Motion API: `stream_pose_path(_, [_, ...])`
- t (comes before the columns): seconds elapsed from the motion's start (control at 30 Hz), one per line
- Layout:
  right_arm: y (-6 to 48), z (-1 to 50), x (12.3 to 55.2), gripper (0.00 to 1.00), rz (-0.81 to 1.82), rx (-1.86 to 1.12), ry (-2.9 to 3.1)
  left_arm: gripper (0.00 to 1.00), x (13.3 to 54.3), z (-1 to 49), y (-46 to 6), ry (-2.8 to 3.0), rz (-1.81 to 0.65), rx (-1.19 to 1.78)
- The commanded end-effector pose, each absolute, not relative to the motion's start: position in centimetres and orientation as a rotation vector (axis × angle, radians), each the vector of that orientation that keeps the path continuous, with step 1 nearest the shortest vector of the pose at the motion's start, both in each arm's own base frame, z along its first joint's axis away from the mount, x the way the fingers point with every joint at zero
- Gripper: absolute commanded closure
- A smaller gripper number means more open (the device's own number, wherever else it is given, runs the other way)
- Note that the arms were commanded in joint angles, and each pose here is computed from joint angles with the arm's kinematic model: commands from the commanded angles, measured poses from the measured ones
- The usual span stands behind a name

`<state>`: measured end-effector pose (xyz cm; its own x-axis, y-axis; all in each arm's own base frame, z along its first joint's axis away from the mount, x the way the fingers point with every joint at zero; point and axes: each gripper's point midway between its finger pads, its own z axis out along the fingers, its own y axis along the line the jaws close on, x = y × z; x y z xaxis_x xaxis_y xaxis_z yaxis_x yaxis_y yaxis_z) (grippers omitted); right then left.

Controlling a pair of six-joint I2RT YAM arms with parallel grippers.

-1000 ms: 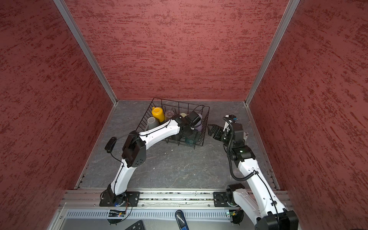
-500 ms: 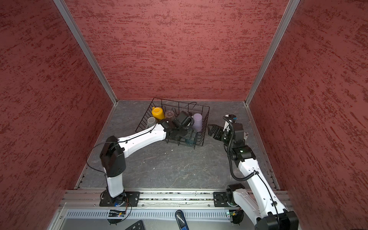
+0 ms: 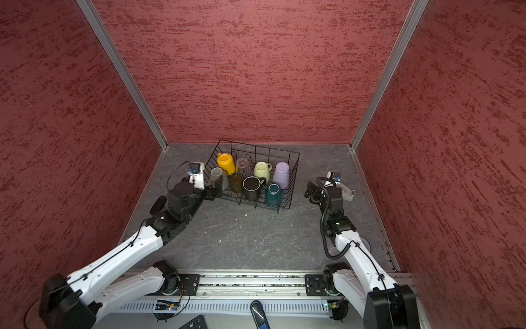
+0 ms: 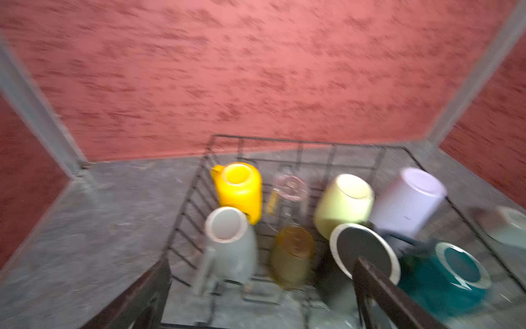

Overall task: Load cups into a dish rack
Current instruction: Place the cup upside down at the dish rack, then reset both arms

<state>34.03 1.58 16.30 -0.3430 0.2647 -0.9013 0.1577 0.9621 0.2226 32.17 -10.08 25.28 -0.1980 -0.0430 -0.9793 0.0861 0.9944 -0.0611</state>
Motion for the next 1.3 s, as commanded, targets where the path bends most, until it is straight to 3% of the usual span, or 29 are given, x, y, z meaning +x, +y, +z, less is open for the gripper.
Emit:
stream_pose_path(0.0, [-1.4, 18.8, 35.0, 0.01, -0.098, 0.305, 1.727, 0.01, 31.4, 23.6, -5.9, 1.677, -0.027, -0.034])
stream_pose_path(0.27, [-2.6, 17.1, 35.8, 0.01, -0.202, 0.221, 1.6, 0.01, 31.1, 15.3, 2.1, 1.725, -0.013, -0.267])
stream_pose_path(0.7, [-2.1, 14.2, 37.4, 0.01, -0.083, 0.126, 1.606, 0.0, 37.0, 14.9, 1.0, 1.715, 0.014, -0.129])
stream_pose_path(1.27, [-3.8, 14.0, 37.9, 0.01, -0.125, 0.228, 1.626, 0.0, 39.4, 11.9, 1.7, 1.769, 0.098, -0.168])
